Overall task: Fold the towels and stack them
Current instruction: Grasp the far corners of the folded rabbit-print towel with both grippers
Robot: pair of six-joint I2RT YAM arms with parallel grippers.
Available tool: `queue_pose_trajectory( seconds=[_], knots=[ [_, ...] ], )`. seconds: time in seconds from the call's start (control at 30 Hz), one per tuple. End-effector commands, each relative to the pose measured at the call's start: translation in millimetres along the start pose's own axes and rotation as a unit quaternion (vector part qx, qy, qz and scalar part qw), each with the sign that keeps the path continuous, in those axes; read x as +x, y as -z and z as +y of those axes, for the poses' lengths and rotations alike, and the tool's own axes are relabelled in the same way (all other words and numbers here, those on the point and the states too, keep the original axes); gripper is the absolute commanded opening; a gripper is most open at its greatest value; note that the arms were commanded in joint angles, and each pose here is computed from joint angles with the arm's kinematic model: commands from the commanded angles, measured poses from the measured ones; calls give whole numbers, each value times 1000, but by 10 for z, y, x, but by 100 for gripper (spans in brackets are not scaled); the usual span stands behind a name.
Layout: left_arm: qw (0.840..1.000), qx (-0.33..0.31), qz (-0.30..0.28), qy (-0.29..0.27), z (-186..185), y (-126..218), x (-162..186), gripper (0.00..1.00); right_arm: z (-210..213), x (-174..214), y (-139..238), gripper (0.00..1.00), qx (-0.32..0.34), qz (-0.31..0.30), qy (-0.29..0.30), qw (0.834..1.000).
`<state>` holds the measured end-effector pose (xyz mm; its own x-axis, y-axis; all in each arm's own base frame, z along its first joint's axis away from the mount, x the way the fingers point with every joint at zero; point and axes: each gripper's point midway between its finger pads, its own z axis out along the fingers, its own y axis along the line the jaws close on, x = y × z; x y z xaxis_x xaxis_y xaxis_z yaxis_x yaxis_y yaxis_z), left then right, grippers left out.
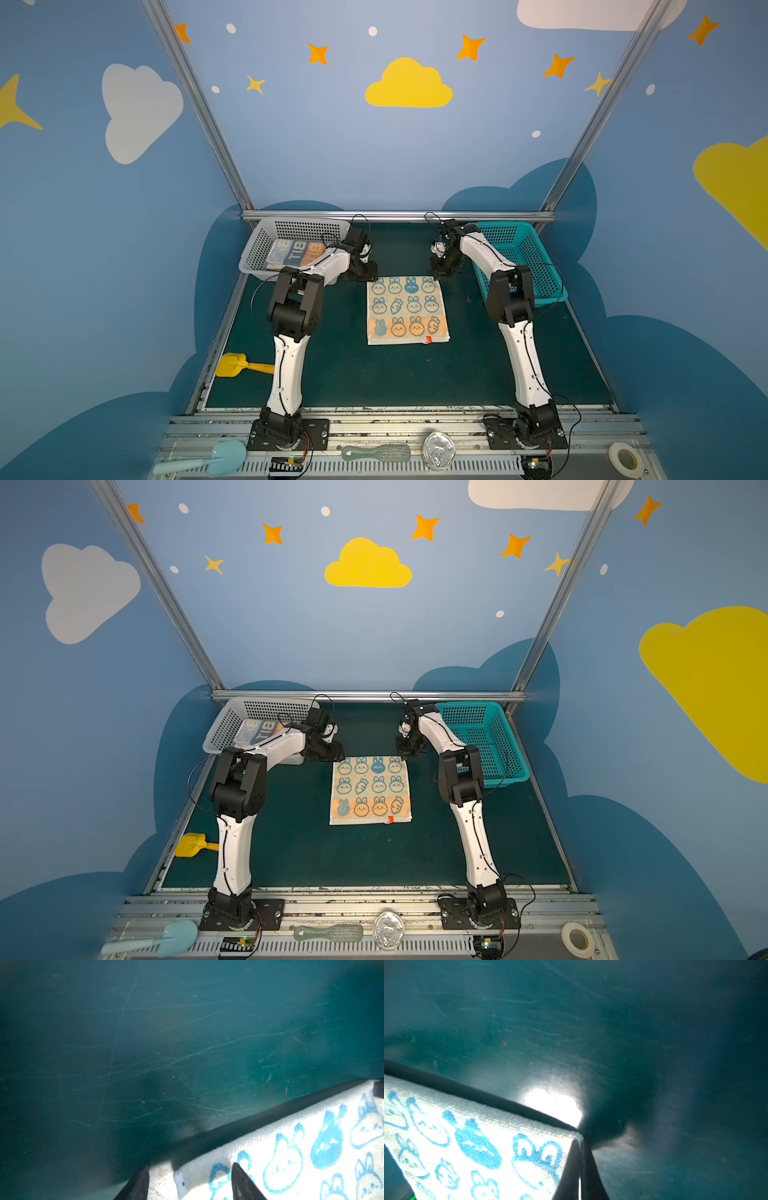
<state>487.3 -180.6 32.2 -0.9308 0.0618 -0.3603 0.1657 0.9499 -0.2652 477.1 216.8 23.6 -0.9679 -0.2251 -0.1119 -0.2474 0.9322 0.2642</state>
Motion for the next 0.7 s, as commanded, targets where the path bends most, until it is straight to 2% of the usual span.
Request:
queue_pose_trajectory(
  seconds=[0.0,0.1,0.2,0.67],
  knots=[
    [1000,-1,18,-12,71,-91,110,56,-67,139,-104,0,6,32,-7,999],
    [1000,-2,19,-17,85,-121,109,48,-66,145,-103,0,5,32,-8,999],
    [1000,6,21,-21,65,-152,115,36,-64,143,-90,0,6,31,-8,999],
    [999,25,42,-17,15,-270,339,19,-80,144,-76,0,5,31,-12,999]
  ],
)
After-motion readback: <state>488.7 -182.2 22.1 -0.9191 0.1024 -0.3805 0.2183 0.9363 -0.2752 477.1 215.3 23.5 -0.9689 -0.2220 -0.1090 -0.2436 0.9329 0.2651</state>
